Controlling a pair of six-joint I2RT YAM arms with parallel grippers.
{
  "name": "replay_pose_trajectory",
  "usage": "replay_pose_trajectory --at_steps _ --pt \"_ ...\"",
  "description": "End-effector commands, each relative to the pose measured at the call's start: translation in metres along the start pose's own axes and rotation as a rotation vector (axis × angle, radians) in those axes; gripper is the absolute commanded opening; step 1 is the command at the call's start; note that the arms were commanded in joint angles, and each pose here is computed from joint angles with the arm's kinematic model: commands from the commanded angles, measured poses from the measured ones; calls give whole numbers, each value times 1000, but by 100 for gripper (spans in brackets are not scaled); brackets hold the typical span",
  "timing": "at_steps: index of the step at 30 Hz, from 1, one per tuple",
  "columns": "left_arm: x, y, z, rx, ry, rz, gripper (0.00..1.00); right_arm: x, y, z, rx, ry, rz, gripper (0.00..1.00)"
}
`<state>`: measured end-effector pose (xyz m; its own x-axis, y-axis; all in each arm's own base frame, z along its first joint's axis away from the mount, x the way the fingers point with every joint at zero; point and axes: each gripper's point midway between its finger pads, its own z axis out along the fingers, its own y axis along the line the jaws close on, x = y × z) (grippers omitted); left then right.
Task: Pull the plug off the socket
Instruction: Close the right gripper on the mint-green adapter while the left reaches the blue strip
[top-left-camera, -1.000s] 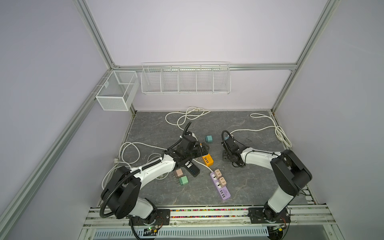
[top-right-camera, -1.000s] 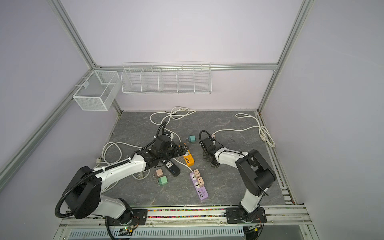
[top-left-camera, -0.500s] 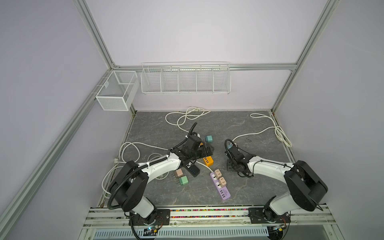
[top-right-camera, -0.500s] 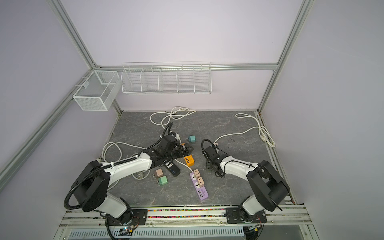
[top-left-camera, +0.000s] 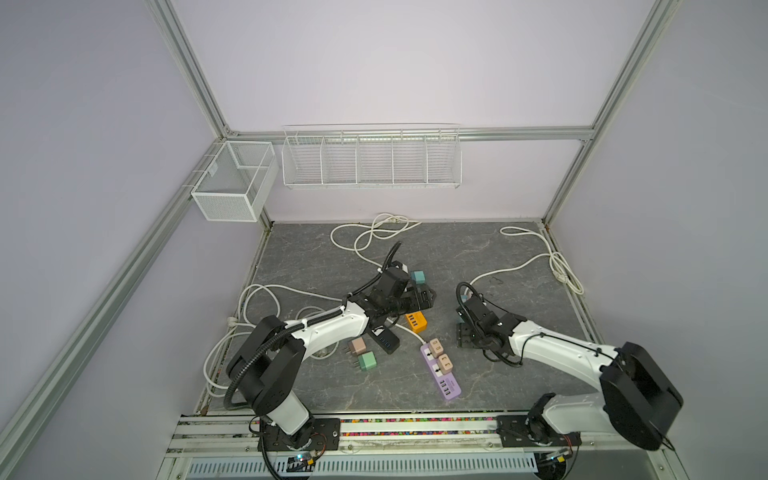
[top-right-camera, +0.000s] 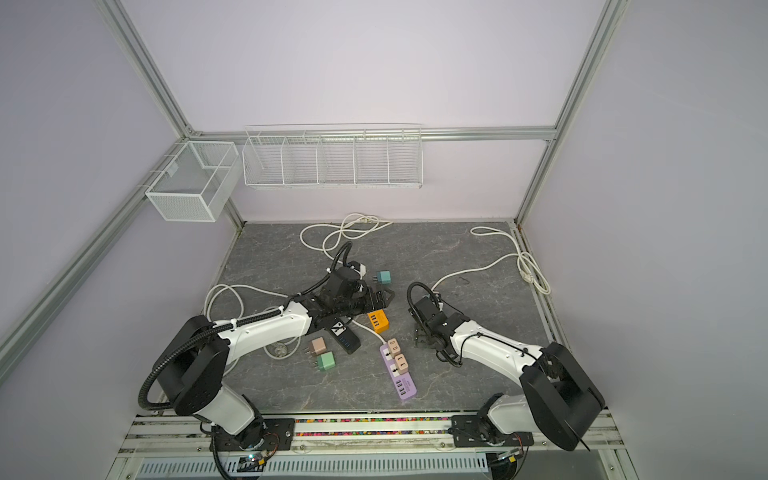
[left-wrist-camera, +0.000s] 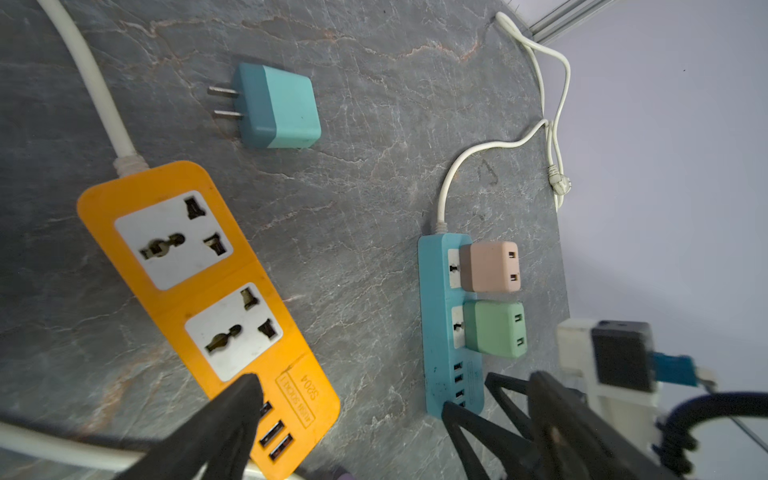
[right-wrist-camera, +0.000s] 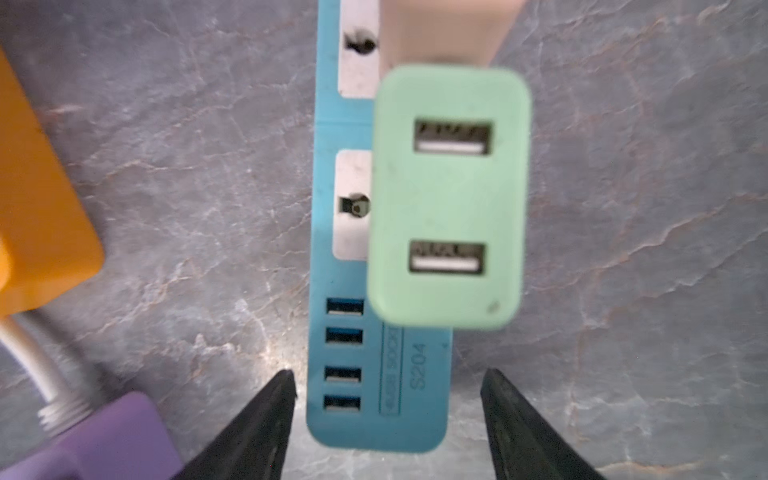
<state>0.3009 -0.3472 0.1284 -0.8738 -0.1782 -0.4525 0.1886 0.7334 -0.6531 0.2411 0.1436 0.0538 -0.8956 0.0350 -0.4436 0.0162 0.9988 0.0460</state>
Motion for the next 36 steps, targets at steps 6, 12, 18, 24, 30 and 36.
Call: replay_pose_trajectory --at_steps 6,12,18,24,30,36 --pt "0 -29 21 89 38 -18 90 -32 -7 -40 -38 -45 -7 82" --pt "12 -43 41 118 80 -24 80 -47 -4 -44 -49 -21 -38 83" --pt "22 -52 59 127 93 -26 71 -63 -4 -40 -40 -28 -19 79" --pt "41 -58 80 141 144 -34 62 -66 -5 -22 -36 12 -4 71" --pt "58 -57 95 143 190 -35 56 -69 -6 -8 -37 31 3 65" --pt "66 -58 104 150 211 -20 51 -68 -4 2 -57 56 13 62"
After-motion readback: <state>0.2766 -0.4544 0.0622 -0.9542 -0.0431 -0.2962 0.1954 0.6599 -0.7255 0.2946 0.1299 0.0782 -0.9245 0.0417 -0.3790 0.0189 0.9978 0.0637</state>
